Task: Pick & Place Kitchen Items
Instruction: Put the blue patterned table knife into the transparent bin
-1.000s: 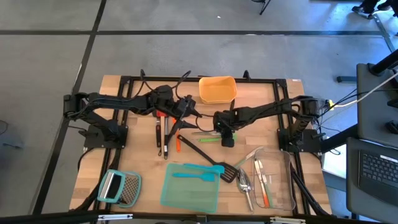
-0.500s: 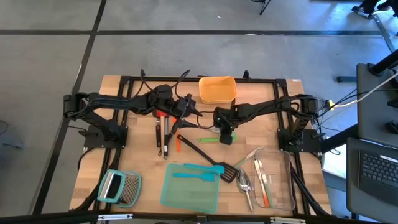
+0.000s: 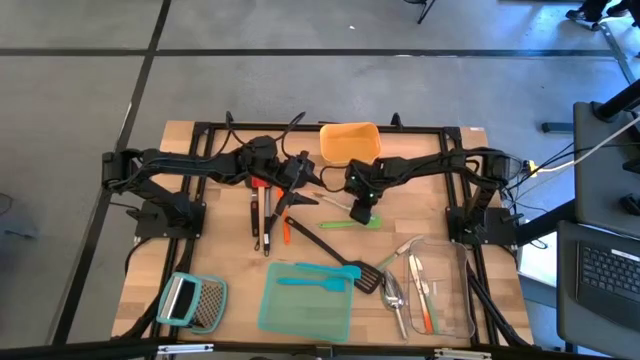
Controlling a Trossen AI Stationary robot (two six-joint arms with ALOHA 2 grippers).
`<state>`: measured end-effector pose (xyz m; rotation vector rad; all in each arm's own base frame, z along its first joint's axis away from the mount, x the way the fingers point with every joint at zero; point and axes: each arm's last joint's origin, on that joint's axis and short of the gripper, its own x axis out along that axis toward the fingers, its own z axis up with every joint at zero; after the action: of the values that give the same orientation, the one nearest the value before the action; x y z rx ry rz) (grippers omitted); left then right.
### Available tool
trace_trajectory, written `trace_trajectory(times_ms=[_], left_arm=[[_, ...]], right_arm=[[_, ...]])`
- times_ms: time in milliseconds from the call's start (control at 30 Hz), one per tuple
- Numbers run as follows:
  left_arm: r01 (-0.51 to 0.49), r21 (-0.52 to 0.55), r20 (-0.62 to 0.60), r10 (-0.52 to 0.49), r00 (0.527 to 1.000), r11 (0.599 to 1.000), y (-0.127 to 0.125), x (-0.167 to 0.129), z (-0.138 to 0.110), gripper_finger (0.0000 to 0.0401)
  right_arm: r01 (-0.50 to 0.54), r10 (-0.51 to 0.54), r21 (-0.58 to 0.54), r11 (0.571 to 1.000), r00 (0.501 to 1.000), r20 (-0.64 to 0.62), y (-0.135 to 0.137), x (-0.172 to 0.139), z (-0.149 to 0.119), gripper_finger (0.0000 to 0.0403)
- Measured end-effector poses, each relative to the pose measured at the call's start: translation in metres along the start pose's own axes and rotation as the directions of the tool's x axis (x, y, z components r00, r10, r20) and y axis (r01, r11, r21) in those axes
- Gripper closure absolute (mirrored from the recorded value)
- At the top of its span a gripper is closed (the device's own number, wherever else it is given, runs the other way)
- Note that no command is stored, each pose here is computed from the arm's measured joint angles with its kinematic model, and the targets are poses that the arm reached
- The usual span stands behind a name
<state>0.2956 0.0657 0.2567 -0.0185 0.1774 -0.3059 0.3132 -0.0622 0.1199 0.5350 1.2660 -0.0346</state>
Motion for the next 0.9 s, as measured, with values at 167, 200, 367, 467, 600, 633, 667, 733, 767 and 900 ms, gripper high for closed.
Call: trace_trajectory(times_ms=[167, 200, 367, 467, 600, 633, 667, 733, 767, 900], left_arm=[[-0.007, -0.003, -0.023, 0.007, 1.000, 1.000, 0.000, 0.000, -0.002, 0.0150], [-0.015, 0.002, -0.046, 0.015, 0.999, 1.000, 0.000, 0.000, -0.004, 0.0150], [-0.099, 0.082, -0.273, 0.118, 0.955, 0.992, -0.006, 0.006, -0.030, 0.0150], [-0.181, 0.144, -0.395, 0.225, 0.891, 0.973, -0.011, 0.018, -0.049, 0.0150], [-0.242, 0.216, -0.496, 0.320, 0.807, 0.946, -0.015, 0.036, -0.075, 0.0150], [-0.253, 0.247, -0.515, 0.348, 0.783, 0.935, -0.017, 0.040, -0.082, 0.0150], [-0.264, 0.288, -0.527, 0.382, 0.759, 0.921, -0.018, 0.044, -0.088, 0.0150], [-0.259, 0.371, -0.557, 0.437, 0.706, 0.892, -0.021, 0.051, -0.100, 0.0150], [-0.254, 0.404, -0.562, 0.457, 0.689, 0.879, -0.022, 0.054, -0.106, 0.0150], [-0.254, 0.480, -0.542, 0.512, 0.667, 0.840, -0.028, 0.066, -0.117, 0.0150]], right_arm=[[-0.029, 0.029, -0.005, 1.000, 1.000, 0.005, 0.001, 0.001, 0.001, 0.0359], [-0.040, 0.040, -0.006, 0.999, 0.999, 0.006, 0.001, 0.001, 0.001, 0.0359], [-0.063, 0.063, -0.011, 0.998, 0.998, 0.014, 0.002, 0.001, 0.002, 0.0360], [-0.078, 0.078, -0.009, 0.997, 0.997, 0.016, 0.002, 0.001, 0.003, 0.0360], [-0.160, 0.161, -0.022, 0.987, 0.987, 0.030, 0.005, 0.003, 0.005, 0.0361], [-0.187, 0.188, -0.026, 0.982, 0.982, 0.028, 0.007, 0.004, 0.006, 0.0361], [-0.217, 0.218, -0.032, 0.976, 0.976, 0.026, 0.008, 0.004, 0.006, 0.0361], [-0.246, 0.249, -0.054, 0.968, 0.968, 0.036, 0.010, 0.004, 0.007, 0.0361], [-0.251, 0.254, -0.063, 0.966, 0.966, 0.039, 0.010, 0.003, 0.008, 0.0361], [-0.253, 0.257, -0.067, 0.965, 0.965, 0.061, 0.008, 0.002, 0.011, 0.0361]])
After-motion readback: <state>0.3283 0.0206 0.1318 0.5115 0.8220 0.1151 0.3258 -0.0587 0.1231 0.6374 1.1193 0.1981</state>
